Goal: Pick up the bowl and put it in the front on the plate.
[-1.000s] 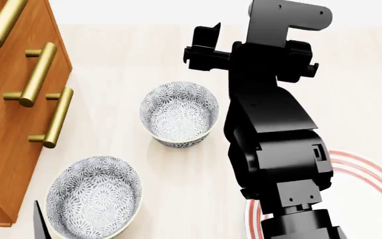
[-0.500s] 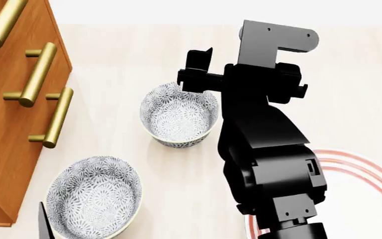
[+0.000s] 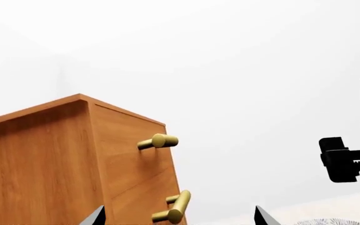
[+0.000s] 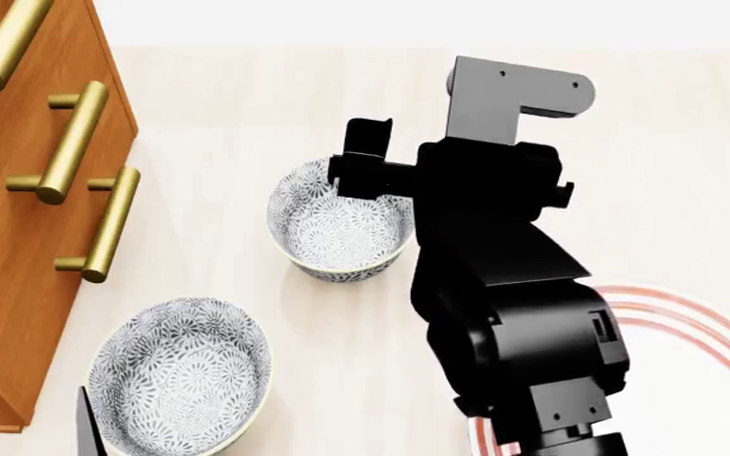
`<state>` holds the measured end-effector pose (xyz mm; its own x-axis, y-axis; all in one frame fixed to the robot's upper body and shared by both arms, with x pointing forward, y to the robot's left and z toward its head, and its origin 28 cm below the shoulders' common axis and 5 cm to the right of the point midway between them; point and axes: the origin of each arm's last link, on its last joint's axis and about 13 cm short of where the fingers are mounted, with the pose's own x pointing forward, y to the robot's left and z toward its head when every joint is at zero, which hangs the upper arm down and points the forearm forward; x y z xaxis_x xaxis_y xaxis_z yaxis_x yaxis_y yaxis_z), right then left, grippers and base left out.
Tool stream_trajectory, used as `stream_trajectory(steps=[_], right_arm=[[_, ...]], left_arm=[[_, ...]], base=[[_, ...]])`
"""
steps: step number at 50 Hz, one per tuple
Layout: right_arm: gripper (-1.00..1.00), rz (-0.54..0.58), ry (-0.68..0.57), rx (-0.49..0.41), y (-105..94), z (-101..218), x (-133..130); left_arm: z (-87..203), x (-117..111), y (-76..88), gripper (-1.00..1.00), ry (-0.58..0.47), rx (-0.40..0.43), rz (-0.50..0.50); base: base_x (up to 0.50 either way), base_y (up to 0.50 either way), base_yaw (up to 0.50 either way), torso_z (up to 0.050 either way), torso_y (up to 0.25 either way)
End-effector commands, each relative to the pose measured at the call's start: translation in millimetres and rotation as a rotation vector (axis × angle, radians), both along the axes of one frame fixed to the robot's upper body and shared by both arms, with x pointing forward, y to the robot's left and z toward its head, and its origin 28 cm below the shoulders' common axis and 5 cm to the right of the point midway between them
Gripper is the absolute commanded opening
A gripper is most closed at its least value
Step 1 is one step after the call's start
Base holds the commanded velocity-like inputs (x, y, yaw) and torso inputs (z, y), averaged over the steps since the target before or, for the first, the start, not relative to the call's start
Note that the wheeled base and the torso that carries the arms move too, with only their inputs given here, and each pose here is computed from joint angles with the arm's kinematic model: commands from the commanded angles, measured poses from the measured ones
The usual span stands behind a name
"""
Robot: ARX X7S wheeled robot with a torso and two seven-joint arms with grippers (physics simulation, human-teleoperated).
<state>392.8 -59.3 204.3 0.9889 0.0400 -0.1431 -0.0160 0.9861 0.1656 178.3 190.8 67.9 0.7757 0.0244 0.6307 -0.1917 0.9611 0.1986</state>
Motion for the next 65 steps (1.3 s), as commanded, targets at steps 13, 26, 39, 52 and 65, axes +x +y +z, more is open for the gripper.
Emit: stream_trajectory(steps=[13,26,39,52,65], right_arm=[[1.0,0.005,0.066,0.085,5.3,-1,-2],[1.0,0.024,0.089,0.078,10.1,-11,-7],[1.0,0.021,0.097,0.089,9.3,-12,-7],[1.0,0.025,0.112,0.091,11.8,-19,-8],[1.0,0.029,0.126,0.1,13.7,-23,-9]], left_arm=[[1,0,-1.4,1.0,-0.015,0.005,-0.012],[0,0,-1.5,1.0,-0.008,0.003,-0.015],[-1,0,-2.2,1.0,0.0,0.004,-0.024],[-1,0,-2.7,1.0,0.004,0.006,-0.029],[-2,0,-2.9,1.0,0.007,0.009,-0.034]], base=[[0.0,0.0,0.0,0.0,0.0],[0.0,0.0,0.0,0.0,0.0],[0.0,0.0,0.0,0.0,0.0],[0.0,0.0,0.0,0.0,0.0],[0.0,0.0,0.0,0.0,0.0]])
